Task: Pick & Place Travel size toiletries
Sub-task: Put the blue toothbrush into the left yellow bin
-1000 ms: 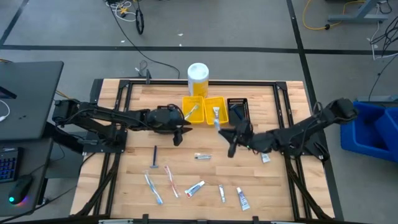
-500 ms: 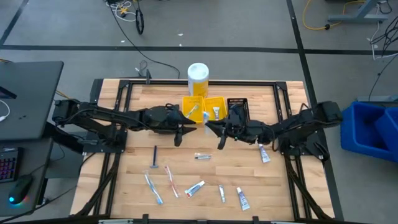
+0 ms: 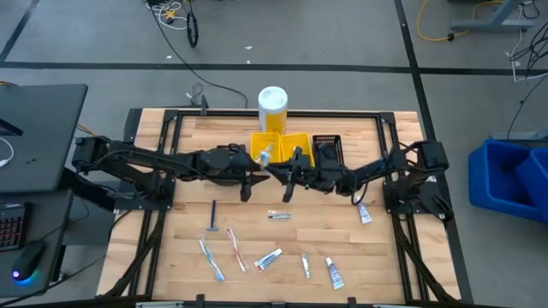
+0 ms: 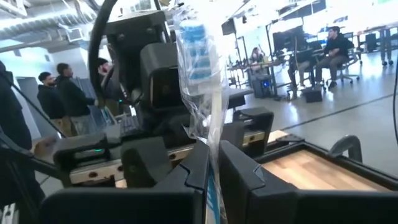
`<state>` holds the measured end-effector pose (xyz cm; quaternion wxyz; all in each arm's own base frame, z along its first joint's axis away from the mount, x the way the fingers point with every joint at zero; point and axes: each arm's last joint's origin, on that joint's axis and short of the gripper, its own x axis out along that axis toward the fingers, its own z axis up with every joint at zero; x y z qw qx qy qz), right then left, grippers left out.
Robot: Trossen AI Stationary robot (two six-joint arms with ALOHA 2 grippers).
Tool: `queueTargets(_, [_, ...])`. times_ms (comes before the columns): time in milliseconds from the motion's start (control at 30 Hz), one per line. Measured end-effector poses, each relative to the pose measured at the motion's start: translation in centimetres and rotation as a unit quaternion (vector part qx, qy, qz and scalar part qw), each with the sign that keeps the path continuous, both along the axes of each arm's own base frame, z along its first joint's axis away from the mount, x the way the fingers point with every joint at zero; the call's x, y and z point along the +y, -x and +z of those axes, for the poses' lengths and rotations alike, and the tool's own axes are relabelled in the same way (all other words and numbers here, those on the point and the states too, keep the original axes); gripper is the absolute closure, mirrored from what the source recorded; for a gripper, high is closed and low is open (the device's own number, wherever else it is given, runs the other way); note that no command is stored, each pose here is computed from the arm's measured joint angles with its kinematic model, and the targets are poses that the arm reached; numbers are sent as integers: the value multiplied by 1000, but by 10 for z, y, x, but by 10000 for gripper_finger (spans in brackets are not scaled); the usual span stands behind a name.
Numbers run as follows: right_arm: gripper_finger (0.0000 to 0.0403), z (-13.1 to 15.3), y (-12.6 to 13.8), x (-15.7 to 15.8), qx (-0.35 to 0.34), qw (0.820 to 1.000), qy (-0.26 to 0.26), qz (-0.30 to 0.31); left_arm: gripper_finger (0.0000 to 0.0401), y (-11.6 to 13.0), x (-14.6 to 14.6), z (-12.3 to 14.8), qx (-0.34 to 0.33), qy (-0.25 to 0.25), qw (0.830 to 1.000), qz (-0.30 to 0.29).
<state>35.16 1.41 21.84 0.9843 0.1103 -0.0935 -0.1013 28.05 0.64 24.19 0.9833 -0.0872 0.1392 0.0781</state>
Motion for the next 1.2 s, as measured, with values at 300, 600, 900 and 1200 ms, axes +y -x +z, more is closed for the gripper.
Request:
queueTargets(300, [373,4,-2,-10,-10,1000,1,-8,289,-1,0,3,-14,-4,1000,-13])
queueTargets(600, [373,3,-3,-11,2,999,29,17,365,-1,2,4,-25,7,999,31])
queueTargets(900, [332,-13,-4,-15,89,995,43,11,354,3,3,-9,35,64,995,72])
queueTargets(1200, [248,-27,6,-19,225,974,9,-35,372,13,14,-24,91,150,968,180])
